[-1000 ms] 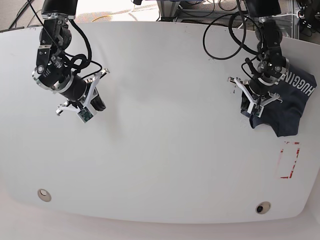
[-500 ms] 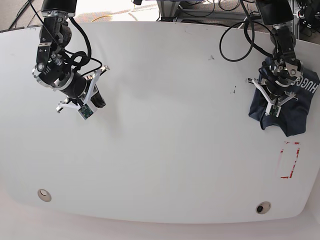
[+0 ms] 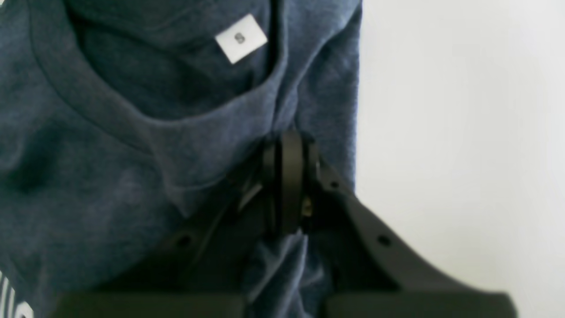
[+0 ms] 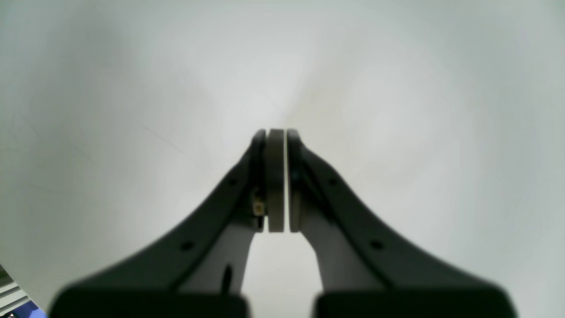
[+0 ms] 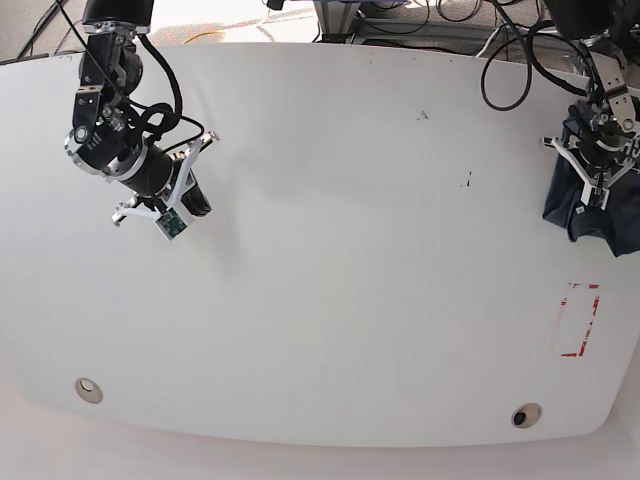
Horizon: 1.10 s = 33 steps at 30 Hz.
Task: Layout the t-shirt on the table in an organized manner, then fold the t-shirt properly
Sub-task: 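Drag the folded shirt with the left gripper to the table's corner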
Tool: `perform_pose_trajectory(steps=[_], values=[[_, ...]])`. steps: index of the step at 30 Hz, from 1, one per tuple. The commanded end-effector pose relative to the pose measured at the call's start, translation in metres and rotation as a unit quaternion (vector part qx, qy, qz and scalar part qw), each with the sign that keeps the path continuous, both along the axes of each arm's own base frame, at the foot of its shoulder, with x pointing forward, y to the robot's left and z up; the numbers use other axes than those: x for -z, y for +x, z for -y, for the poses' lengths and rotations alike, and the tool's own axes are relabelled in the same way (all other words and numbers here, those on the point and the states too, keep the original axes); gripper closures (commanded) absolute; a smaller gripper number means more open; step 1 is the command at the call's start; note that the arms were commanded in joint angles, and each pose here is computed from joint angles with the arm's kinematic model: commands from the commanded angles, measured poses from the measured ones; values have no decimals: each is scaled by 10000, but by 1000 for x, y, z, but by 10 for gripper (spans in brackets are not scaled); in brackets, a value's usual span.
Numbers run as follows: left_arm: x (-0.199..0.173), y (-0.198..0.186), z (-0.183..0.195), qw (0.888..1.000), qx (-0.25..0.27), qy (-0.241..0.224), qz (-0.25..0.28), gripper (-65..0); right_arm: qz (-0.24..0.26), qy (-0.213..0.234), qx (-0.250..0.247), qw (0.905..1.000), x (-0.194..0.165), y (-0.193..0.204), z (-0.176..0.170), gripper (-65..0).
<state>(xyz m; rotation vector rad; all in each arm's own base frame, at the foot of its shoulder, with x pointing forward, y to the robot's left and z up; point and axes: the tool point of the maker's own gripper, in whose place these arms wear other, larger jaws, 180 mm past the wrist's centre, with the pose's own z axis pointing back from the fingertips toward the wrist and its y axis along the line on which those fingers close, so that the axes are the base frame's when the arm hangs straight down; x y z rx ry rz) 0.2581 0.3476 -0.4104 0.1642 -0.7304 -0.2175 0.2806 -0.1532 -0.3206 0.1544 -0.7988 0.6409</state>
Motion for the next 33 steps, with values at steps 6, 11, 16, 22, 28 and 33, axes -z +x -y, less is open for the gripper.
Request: perform_pose_trajectory(steps=[6,11,16,22,28,33], values=[[-14,-7,-25,9997,-164,148,76,0,260,49,-37,9996,-14,7,-1,-3],[-23,-9,-43,9992,-258,297,91,0,260,49,-37,9996,-14,7,-1,-3],[-18,-15,-57,9989,-377,288,-35,0,260,49,-37,9996,-14,7,-1,-3],[-28,1,-60,9983,-385,214,383,0,289,44,-48,9996,-16,7,-2,-3],[-30,5,-56,9983,-344,183,444,0,289,44,-48,9996,-16,7,-2,-3],[-42,16,-37,9970,-205,171,725,0,296,36,-51,9995,-17,7,-1,-3]])
